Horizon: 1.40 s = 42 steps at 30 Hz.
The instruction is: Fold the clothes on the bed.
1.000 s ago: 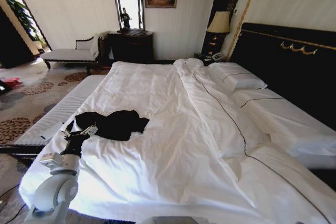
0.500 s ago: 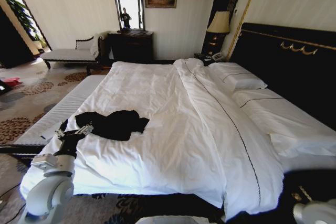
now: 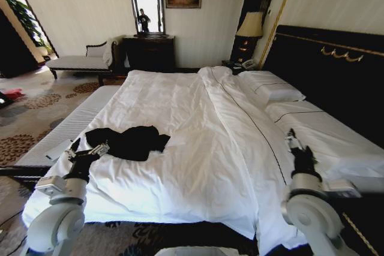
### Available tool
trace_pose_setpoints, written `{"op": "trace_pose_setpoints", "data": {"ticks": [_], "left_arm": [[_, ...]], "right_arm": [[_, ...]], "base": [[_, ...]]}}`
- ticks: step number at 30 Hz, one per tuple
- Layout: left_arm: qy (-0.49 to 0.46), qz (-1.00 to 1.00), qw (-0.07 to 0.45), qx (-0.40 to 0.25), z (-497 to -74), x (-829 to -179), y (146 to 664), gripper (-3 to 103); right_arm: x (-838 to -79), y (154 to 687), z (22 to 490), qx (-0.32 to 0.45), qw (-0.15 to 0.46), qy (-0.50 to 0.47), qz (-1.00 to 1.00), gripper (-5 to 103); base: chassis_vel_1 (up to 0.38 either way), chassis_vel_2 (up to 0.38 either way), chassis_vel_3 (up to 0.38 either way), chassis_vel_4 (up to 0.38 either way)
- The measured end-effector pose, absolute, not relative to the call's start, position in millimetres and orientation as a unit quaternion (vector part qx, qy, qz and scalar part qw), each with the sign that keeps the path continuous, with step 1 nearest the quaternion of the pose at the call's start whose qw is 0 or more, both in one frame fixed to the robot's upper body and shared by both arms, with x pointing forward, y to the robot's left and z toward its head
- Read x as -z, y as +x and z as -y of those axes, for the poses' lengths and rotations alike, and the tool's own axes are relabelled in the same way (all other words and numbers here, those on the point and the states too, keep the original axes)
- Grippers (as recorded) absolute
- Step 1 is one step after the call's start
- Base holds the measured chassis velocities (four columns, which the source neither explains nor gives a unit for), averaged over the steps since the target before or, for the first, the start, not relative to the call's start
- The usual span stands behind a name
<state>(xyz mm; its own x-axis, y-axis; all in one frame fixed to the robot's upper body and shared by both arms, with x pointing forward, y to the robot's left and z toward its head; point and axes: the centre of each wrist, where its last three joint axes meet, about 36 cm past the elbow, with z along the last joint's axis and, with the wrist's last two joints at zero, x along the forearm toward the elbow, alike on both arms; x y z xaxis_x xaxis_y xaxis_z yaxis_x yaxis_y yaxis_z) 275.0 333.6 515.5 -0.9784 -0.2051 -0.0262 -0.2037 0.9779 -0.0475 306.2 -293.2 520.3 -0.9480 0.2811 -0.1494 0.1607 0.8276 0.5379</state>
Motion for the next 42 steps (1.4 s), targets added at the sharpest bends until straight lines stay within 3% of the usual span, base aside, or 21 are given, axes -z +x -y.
{"op": "trace_pose_setpoints", "data": {"ticks": [3,5,17,22,25,27,30,32,37,42], "left_arm": [[-0.109,-0.994,0.012,0.022,-334,-519,272,100],[-0.109,-0.994,0.013,0.023,-334,-520,271,100],[-0.113,-0.993,-0.002,0.034,-324,-510,276,100],[-0.113,-0.993,-0.001,0.025,-319,-509,274,100],[-0.105,-0.994,0.007,0.023,-316,-515,271,100],[-0.077,-0.997,0.021,0.025,-312,-523,267,100],[-0.046,-0.998,0.033,0.027,-308,-525,263,100],[-0.019,-0.999,0.04,0.029,-303,-526,259,100],[0.001,-0.998,0.042,0.048,-299,-528,260,100],[-0.002,-0.999,0.036,0.036,-303,-527,264,100]], "right_arm": [[-520,322,298,-0.224,0.12,0.065,-0.965,100],[-521,324,299,-0.219,0.122,0.063,-0.966,100],[-492,345,334,-0.01,0.205,0.031,-0.978,100],[-486,344,354,0.059,0.195,0.034,-0.978,100],[-499,338,345,0.021,0.161,0.057,-0.985,100],[-517,329,334,-0.049,0.11,0.043,-0.992,100],[-518,331,346,-0.026,0.136,-0.039,-0.99,100],[-508,338,360,0.036,0.176,-0.101,-0.978,100],[-497,325,338,-0.013,0.144,-0.094,-0.985,100],[-480,319,339,-0.013,0.131,-0.069,-0.989,100]], "base": [[0.0,0.0,0.0,0.0],[0.0,0.0,0.0,0.0],[0.0,0.0,0.0,0.0],[0.0,0.0,0.0,0.0],[0.0,0.0,0.0,0.0],[0.0,0.0,0.0,0.0],[0.0,0.0,0.0,0.0],[0.0,0.0,0.0,0.0],[0.0,0.0,0.0,0.0],[0.0,0.0,0.0,0.0]]}}
